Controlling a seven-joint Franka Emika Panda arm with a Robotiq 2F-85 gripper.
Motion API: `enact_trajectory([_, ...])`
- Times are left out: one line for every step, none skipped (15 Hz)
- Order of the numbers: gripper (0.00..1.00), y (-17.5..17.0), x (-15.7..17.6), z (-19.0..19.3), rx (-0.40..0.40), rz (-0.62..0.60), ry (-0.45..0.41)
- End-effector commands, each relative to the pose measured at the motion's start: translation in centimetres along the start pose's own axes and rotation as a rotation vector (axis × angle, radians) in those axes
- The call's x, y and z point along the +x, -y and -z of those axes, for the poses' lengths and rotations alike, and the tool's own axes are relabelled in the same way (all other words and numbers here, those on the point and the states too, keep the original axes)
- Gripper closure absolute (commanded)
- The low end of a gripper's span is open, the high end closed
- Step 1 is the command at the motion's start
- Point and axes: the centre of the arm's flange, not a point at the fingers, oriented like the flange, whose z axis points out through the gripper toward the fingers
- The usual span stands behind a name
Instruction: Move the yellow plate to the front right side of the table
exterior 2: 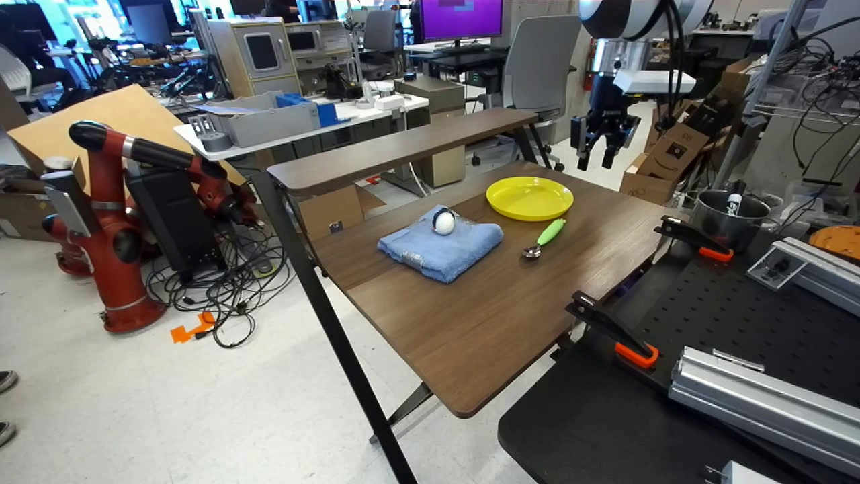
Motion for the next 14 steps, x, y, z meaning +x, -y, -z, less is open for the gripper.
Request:
enact_trajectory([0.05,0.2,1.8,-1.3,0.020,-0.005,0.024])
enact_trajectory([0.00,0.4,2.3,-1.7,0.022,-0.010,0.020])
enact_trajectory([0.00,0.6,2.8,-2.3,0.024,-0.011,0.023])
enact_trajectory([0.00,0.8,3.3,-2.6,0.027,-0.017,0.023])
enact_trajectory([0.00,1.1,3.9,-3.1,0.029,-0.019,0.027])
enact_trajectory([0.00,1.3,4.4,-3.4,0.031,-0.027,0.023])
enact_trajectory([0.00,1.5,5.0,-3.9,0.033,-0.031,0.028])
enact_trajectory([0.00,1.6,5.4,-4.1,0.032,-0.039,0.029])
enact_trajectory([0.00,1.8,5.9,-4.6,0.034,-0.043,0.030])
enact_trajectory([0.09,1.9,6.2,-4.9,0.034,-0.042,0.044])
enact_trajectory([0.26,2.0,6.6,-5.0,0.032,-0.044,0.046])
enact_trajectory([0.32,2.0,6.8,-5.1,0.032,-0.046,0.048])
enact_trajectory([0.42,2.0,7.2,-5.3,0.033,-0.046,0.051])
enact_trajectory([0.49,2.1,7.4,-5.3,0.031,-0.048,0.052])
